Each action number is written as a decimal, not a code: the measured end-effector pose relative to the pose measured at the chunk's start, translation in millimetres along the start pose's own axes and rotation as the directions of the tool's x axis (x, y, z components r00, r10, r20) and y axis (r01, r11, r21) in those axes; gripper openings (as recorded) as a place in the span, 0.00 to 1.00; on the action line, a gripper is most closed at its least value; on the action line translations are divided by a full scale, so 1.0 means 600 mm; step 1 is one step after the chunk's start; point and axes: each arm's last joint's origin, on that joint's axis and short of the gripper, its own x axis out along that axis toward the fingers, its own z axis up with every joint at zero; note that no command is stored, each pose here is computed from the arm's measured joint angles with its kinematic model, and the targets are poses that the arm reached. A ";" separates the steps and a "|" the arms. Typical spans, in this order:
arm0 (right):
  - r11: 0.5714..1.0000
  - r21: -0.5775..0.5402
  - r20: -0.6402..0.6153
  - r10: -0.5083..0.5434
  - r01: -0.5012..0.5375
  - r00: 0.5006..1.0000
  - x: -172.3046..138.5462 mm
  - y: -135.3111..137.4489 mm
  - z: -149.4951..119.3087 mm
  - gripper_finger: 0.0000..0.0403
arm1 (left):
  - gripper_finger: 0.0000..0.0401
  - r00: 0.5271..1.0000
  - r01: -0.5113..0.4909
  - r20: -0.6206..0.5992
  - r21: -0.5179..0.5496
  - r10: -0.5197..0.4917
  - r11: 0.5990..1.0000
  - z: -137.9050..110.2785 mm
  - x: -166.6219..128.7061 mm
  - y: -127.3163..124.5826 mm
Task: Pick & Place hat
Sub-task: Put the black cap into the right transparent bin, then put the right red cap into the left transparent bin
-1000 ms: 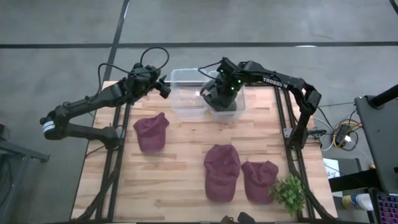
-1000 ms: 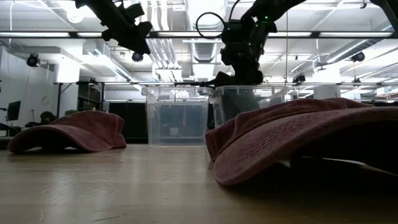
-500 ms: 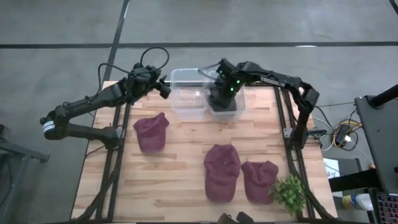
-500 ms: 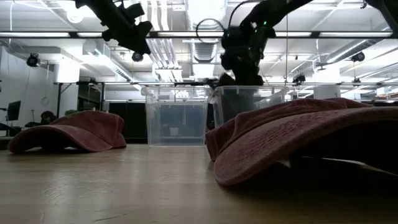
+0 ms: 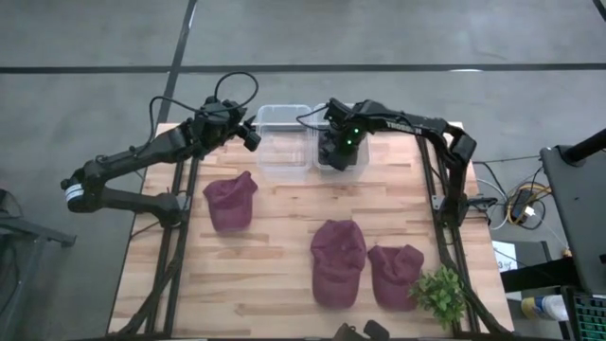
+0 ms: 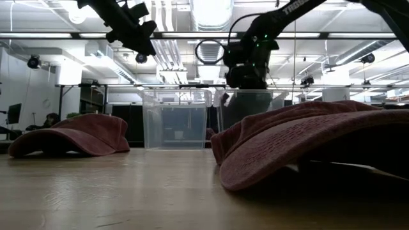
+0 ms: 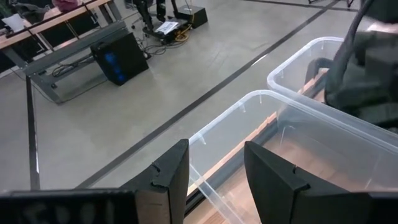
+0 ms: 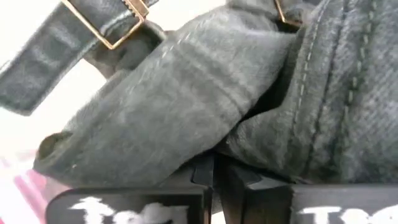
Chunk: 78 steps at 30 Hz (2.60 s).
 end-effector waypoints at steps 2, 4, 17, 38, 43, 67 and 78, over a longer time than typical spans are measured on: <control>1.000 -0.005 0.025 -0.029 0.029 0.999 -0.015 0.000 -0.002 0.02 | 0.37 1.000 0.000 0.001 0.000 0.000 1.000 0.000 0.000 0.000; 0.998 -0.007 0.045 -0.064 0.064 0.997 -0.027 0.001 -0.004 0.02 | 0.37 1.000 0.000 0.001 -0.001 0.000 1.000 0.000 0.000 0.000; 0.995 -0.066 0.060 -0.067 0.071 0.996 -0.042 0.003 -0.008 0.13 | 0.37 1.000 0.014 0.010 -0.004 -0.014 1.000 0.002 0.000 -0.001; 0.990 -0.123 0.084 -0.062 0.073 0.994 -0.091 0.014 0.000 0.35 | 0.37 1.000 0.013 0.017 -0.008 -0.013 1.000 0.003 0.000 -0.001; 0.989 -0.129 0.080 -0.060 0.070 0.995 -0.094 0.019 -0.003 0.40 | 0.37 1.000 0.012 0.017 -0.010 -0.012 1.000 0.003 0.000 0.000; 0.975 -0.200 0.271 -0.036 0.093 0.962 -0.174 0.042 -0.009 0.58 | 0.37 1.000 0.011 0.016 -0.012 -0.011 1.000 0.003 0.000 0.000; 0.968 -0.215 0.371 -0.045 0.133 0.927 -0.210 0.046 0.005 0.62 | 0.37 1.000 0.011 0.016 -0.011 -0.011 1.000 0.003 0.000 0.000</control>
